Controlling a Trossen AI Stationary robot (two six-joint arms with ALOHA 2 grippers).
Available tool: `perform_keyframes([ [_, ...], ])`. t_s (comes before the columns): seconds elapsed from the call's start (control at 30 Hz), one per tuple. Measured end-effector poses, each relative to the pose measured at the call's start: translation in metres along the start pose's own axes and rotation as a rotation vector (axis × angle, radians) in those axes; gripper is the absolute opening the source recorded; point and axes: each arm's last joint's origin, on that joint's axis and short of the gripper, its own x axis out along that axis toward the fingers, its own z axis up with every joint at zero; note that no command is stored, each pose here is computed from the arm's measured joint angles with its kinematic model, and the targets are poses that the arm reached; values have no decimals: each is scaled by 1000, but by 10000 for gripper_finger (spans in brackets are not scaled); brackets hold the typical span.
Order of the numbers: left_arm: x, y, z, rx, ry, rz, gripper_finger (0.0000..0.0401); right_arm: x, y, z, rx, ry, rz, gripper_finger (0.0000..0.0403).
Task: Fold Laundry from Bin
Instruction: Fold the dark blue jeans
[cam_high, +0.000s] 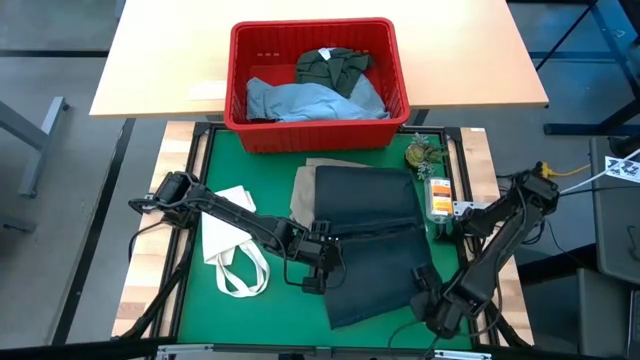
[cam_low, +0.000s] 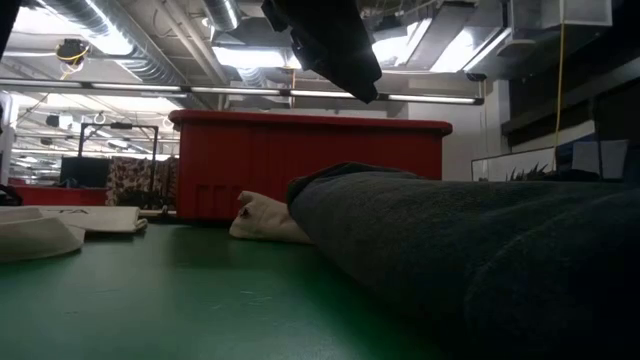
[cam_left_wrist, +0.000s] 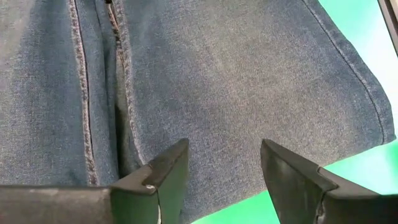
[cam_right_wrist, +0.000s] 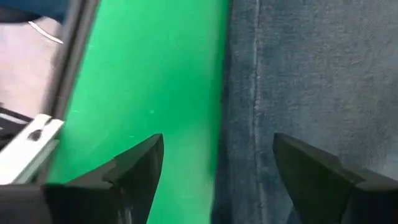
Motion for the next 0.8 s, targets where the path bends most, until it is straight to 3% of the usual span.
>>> perform_keyframes([
  [0.5, 0, 0, 0, 0, 0, 0, 192, 65, 4, -1, -40, 173, -228, 292],
  [0.63, 0, -1, 0, 2, 1, -1, 192, 70, 4, -2, -38, 197, -228, 290],
  [0.8, -1, -4, -1, 8, 1, -7, 192, 70, 2, -2, -33, 210, -223, 243],
])
